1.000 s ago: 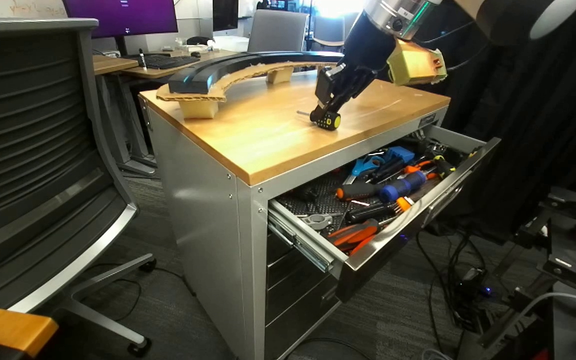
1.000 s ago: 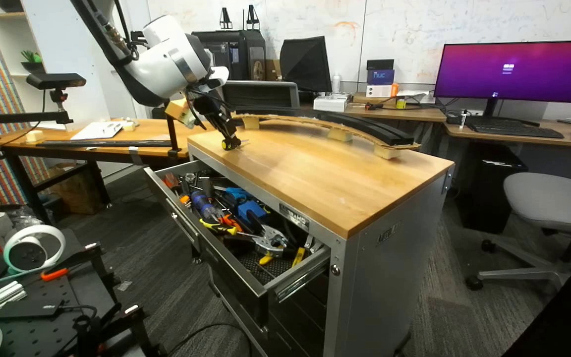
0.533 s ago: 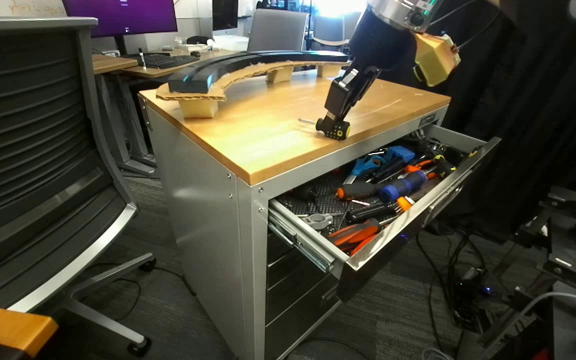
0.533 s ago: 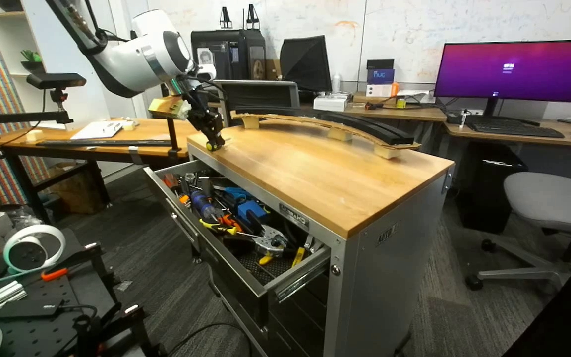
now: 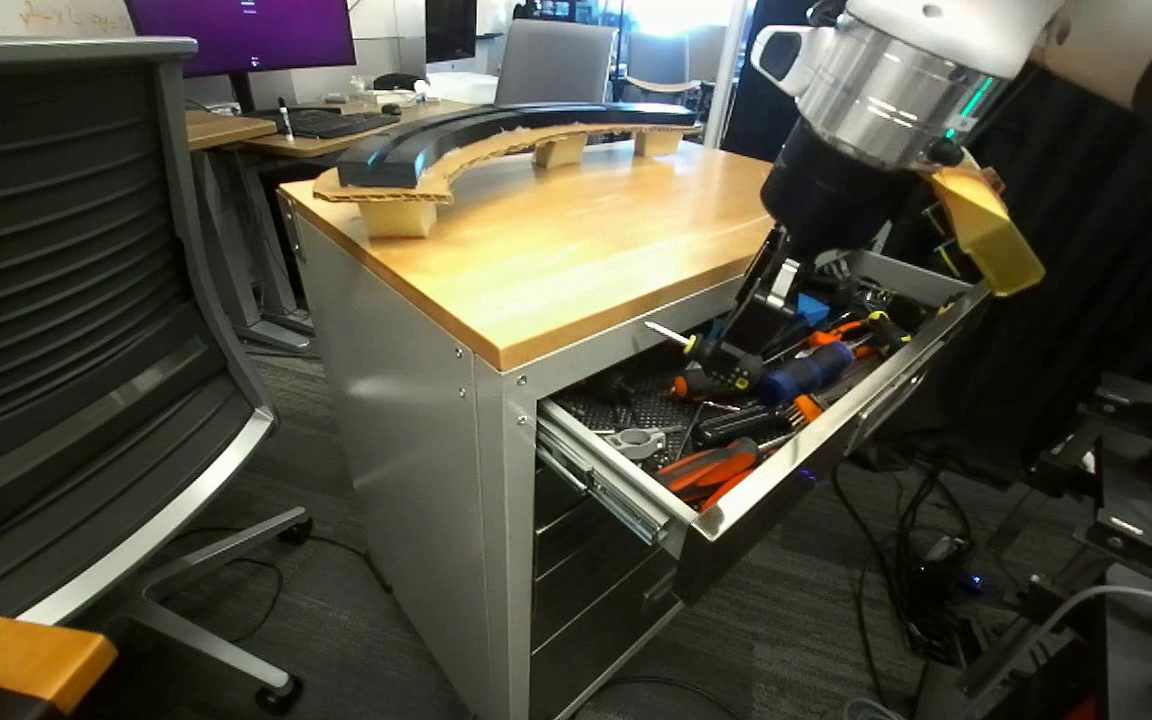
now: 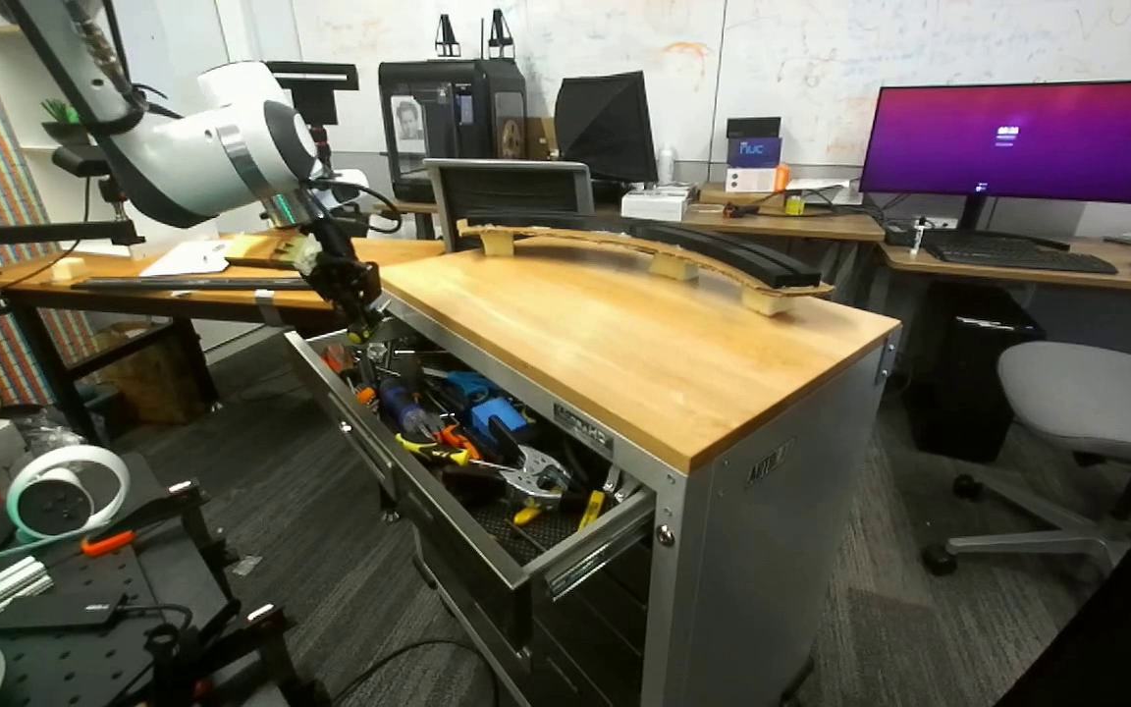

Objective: Put the screwdriver in the drawer and close it

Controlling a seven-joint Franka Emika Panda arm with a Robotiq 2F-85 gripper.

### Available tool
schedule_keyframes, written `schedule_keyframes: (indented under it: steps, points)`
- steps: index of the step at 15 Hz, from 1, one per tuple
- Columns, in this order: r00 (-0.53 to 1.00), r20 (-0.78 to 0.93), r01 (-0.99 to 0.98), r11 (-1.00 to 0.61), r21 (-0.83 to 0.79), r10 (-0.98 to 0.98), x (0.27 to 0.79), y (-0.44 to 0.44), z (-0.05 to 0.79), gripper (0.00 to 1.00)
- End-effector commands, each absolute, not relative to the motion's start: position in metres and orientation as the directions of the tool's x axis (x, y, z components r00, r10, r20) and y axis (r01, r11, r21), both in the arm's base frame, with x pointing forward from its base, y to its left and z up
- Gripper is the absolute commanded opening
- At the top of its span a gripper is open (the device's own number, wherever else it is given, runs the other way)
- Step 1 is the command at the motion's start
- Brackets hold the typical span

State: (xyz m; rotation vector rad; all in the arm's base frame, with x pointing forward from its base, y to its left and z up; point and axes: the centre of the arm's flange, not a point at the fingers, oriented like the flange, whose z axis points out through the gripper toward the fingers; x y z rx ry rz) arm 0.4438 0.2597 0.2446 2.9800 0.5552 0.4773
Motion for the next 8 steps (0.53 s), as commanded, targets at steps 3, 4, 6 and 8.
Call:
schedule_keyframes:
  steps: [3, 4, 6, 8]
  points:
    - [0.847, 0.429, 0.275, -0.949, 0.154, 0.314, 0.433, 0.266, 0.233, 0.6]
    - [0.846, 0.431, 0.272, -0.949, 0.16, 0.315, 0.432, 0.266, 0.233, 0.6]
    - [0.851, 0.418, 0.271, -0.947, 0.17, 0.319, 0.429, 0.264, 0.234, 0.72]
    - [0.876, 0.359, 0.279, -0.945, 0.169, 0.323, 0.424, 0.261, 0.24, 0.88]
